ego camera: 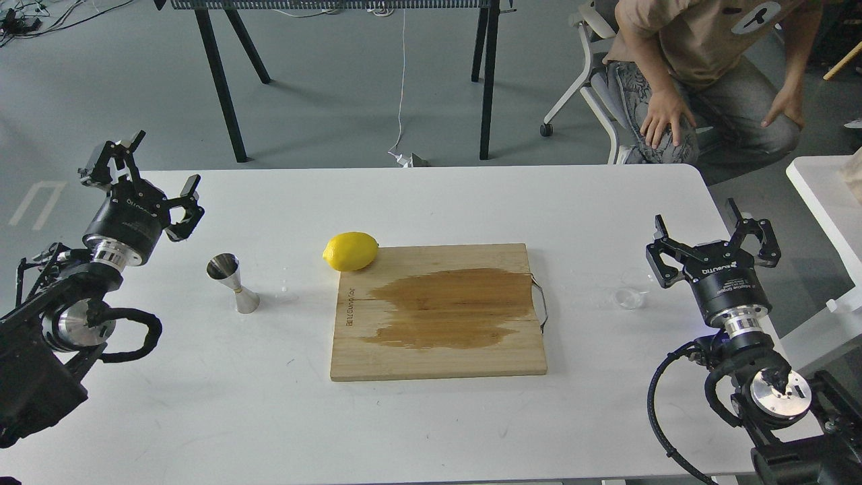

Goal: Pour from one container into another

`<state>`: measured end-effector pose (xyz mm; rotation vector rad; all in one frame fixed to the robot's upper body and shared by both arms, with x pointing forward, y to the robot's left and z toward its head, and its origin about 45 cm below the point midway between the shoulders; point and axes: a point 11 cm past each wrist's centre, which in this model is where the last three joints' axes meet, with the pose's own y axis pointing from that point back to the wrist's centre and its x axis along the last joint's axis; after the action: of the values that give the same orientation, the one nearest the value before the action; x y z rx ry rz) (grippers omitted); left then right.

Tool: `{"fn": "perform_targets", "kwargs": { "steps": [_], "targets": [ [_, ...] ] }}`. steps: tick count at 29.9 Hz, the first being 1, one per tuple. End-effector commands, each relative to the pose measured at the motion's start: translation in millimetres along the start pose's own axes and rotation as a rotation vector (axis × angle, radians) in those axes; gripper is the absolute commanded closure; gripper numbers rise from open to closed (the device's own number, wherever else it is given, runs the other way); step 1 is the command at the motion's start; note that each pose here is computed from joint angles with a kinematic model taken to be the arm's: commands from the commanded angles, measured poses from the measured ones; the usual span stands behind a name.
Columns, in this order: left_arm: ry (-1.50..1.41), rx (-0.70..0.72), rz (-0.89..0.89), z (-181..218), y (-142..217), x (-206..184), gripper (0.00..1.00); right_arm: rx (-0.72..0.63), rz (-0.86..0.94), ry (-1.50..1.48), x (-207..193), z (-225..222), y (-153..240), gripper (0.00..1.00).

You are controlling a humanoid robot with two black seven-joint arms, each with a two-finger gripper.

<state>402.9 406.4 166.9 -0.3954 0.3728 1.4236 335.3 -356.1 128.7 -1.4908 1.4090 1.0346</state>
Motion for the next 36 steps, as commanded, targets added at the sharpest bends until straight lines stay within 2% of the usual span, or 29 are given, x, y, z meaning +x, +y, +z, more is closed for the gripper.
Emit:
{"fn": "perform_targets", "kwargs": {
  "steps": [1,16,20,25,29,36],
  "targets": [
    [-0.002,-0.002,-0.002,1.5,-0.7,-0.4,0.00,0.000,0.001,-0.001,0.4,0.6,0.3,0.01],
    [-0.018,-0.024,-0.002,14.7,-4.4,1.6,0.00,0.007,-0.005,-0.008,-1.5,0.0,-1.3,0.01],
    [-0.066,-0.026,0.002,30.2,-2.0,10.5,0.00,0.003,-0.002,-0.006,-0.7,1.7,-0.9,0.01],
    [-0.268,0.032,-0.030,55.4,5.0,23.8,0.00,-0.002,-0.003,-0.004,-1.0,2.3,-0.9,0.01],
    [-0.487,0.072,-0.094,90.3,-2.4,21.1,0.00,-0.006,-0.004,0.000,-1.3,2.0,-0.8,0.01],
    [-0.856,0.230,-0.338,82.3,-13.1,-17.7,0.01,-0.016,0.001,0.007,0.5,4.1,1.0,0.01]
  ]
}}
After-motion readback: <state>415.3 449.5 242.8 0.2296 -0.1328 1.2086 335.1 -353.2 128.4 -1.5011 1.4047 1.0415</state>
